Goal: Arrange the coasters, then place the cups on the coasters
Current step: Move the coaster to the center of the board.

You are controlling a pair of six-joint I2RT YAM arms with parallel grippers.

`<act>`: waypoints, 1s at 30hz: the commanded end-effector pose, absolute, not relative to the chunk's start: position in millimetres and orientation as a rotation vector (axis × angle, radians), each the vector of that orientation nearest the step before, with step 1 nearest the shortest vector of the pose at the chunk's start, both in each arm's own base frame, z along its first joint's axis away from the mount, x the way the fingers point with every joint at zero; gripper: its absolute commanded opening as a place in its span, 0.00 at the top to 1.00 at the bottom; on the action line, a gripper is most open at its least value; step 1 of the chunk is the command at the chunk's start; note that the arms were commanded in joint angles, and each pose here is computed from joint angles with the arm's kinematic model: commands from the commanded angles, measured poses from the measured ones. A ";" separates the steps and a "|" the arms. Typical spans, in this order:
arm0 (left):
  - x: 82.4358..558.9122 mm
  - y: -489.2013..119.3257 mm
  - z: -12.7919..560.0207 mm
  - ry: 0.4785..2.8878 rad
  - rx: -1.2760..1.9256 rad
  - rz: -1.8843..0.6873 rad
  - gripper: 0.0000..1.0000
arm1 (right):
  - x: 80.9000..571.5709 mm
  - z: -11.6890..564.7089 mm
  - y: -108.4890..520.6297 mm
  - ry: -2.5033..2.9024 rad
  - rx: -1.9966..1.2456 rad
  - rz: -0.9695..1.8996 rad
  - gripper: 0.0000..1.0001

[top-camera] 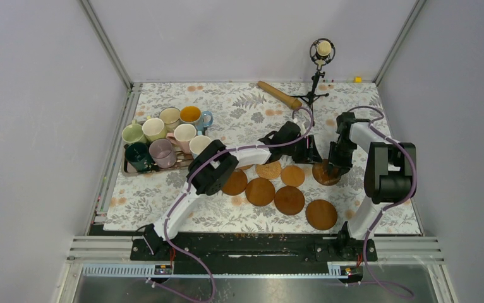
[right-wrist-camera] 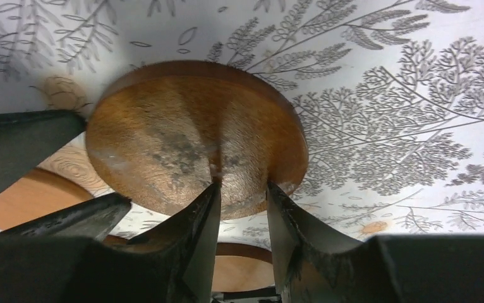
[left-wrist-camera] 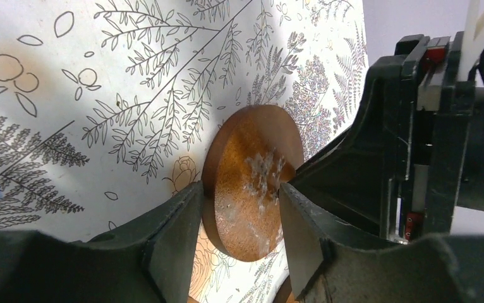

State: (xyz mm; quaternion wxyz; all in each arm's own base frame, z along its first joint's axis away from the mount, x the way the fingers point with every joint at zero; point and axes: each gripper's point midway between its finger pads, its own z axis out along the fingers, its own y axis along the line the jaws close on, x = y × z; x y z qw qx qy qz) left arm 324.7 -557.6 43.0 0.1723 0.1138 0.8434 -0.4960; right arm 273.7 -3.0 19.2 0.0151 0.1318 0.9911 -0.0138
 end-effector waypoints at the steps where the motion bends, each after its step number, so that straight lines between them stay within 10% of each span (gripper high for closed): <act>1: 328.5 -564.0 78.5 2.298 0.319 -1.461 0.51 | 301.0 46.5 12.8 2.977 0.434 0.095 0.60; 30: 325.6 -569.7 66.9 2.316 0.325 -1.507 0.51 | 323.9 23.8 -15.0 3.046 0.428 -0.153 0.62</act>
